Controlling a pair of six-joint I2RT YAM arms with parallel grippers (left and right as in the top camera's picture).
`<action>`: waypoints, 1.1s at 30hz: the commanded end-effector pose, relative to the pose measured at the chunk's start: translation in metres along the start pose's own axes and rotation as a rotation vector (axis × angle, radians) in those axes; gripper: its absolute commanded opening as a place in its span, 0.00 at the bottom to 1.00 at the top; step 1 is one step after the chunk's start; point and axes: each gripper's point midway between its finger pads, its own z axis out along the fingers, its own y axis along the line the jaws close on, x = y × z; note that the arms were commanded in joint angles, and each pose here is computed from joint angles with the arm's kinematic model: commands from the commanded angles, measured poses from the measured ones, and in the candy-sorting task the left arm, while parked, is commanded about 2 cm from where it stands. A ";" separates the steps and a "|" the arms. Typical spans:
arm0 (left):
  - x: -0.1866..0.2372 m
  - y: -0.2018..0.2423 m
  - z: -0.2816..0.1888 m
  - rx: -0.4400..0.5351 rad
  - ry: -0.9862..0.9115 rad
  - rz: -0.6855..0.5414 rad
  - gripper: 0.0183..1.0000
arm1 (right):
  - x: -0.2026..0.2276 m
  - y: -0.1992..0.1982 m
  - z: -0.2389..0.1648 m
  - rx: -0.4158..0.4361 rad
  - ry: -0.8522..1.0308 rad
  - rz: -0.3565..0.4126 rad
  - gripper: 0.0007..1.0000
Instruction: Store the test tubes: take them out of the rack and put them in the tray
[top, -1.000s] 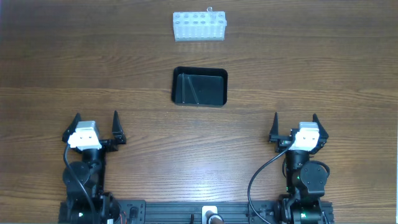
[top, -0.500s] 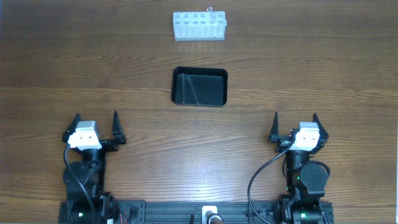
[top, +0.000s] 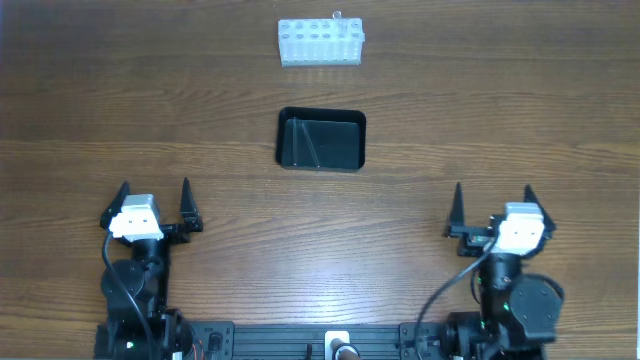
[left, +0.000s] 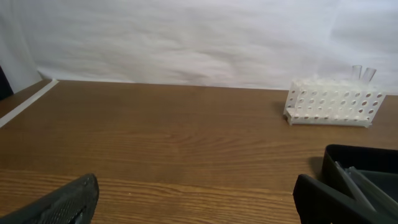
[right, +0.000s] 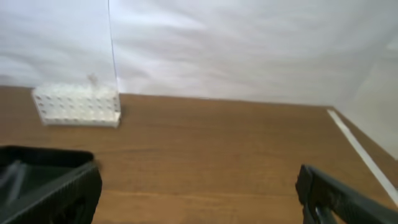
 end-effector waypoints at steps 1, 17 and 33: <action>0.001 -0.002 0.000 0.012 -0.002 0.018 1.00 | -0.034 -0.010 -0.014 0.035 0.020 0.031 0.99; 0.001 -0.002 0.000 0.012 -0.002 0.018 1.00 | -0.120 0.008 0.046 -0.083 0.256 0.012 0.99; 0.001 -0.002 0.000 0.012 -0.002 0.018 1.00 | -0.125 0.092 0.206 -0.184 0.380 -0.078 0.99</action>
